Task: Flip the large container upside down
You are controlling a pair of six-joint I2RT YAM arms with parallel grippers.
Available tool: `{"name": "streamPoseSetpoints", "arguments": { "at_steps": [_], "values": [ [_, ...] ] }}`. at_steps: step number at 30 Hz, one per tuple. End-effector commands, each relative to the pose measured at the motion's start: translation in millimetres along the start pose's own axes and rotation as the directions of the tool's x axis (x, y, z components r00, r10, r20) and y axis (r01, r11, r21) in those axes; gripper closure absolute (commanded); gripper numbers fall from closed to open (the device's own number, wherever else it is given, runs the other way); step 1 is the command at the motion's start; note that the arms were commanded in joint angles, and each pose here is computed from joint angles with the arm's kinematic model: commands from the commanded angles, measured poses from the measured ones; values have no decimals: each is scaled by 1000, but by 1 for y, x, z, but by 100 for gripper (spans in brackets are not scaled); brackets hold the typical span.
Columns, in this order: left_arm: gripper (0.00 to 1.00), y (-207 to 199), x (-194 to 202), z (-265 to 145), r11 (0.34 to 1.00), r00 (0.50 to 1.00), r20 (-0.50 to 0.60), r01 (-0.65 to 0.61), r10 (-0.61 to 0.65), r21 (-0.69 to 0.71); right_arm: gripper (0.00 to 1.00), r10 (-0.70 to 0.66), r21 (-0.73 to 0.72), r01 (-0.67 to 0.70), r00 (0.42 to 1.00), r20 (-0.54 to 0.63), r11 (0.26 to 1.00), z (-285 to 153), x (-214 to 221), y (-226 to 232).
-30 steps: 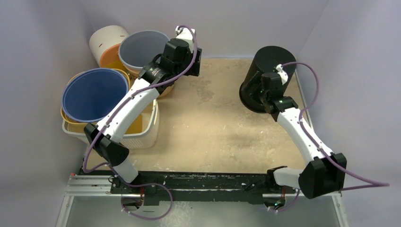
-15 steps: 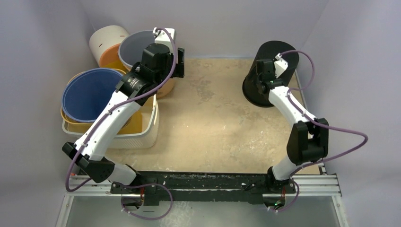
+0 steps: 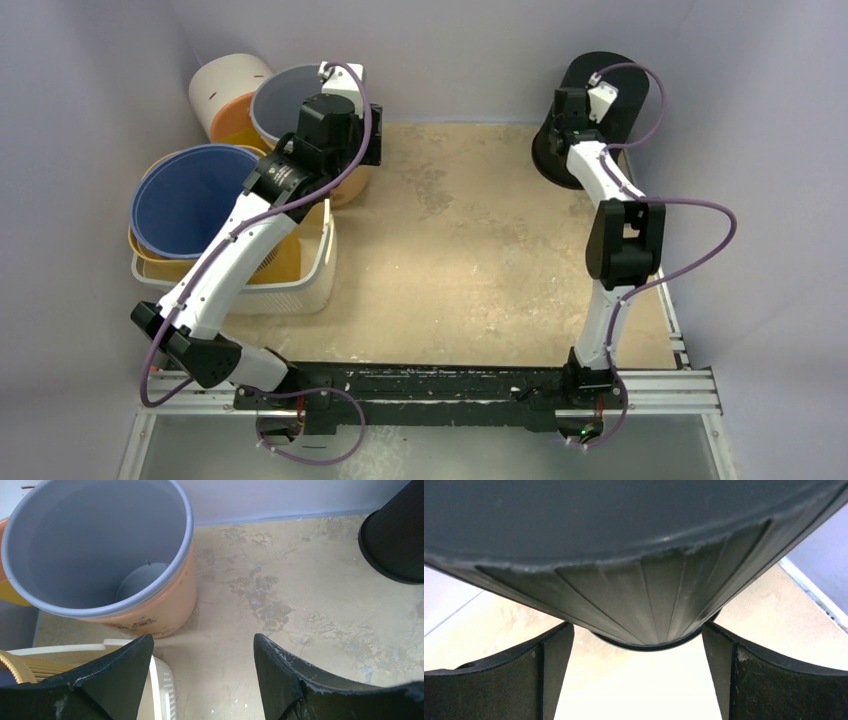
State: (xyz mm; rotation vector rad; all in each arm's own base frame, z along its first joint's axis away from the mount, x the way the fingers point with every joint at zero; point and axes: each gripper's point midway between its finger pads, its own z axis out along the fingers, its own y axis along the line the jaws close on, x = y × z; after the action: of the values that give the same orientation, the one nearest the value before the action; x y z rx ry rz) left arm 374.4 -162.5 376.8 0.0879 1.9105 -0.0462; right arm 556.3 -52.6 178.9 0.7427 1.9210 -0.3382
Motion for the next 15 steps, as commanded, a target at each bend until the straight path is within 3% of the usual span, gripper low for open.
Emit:
{"name": "streamPoseSetpoints", "arguments": {
  "at_steps": [1,6,11,15],
  "values": [
    [29,4,-11,-2,1000,999,37,17,-17,2,0,52,120,-71,987,150,990,8,-56,-24],
    [29,2,-15,-1,1000,999,38,29,-29,12,0,72,213,-112,980,188,971,26,-70,-56],
    [29,0,-12,5,999,999,27,30,-30,13,0,83,171,-123,971,224,978,44,-82,-67],
    [29,-4,-10,14,1000,1000,14,24,-24,9,0,14,120,-44,970,241,992,51,-90,-61]
  ]
}}
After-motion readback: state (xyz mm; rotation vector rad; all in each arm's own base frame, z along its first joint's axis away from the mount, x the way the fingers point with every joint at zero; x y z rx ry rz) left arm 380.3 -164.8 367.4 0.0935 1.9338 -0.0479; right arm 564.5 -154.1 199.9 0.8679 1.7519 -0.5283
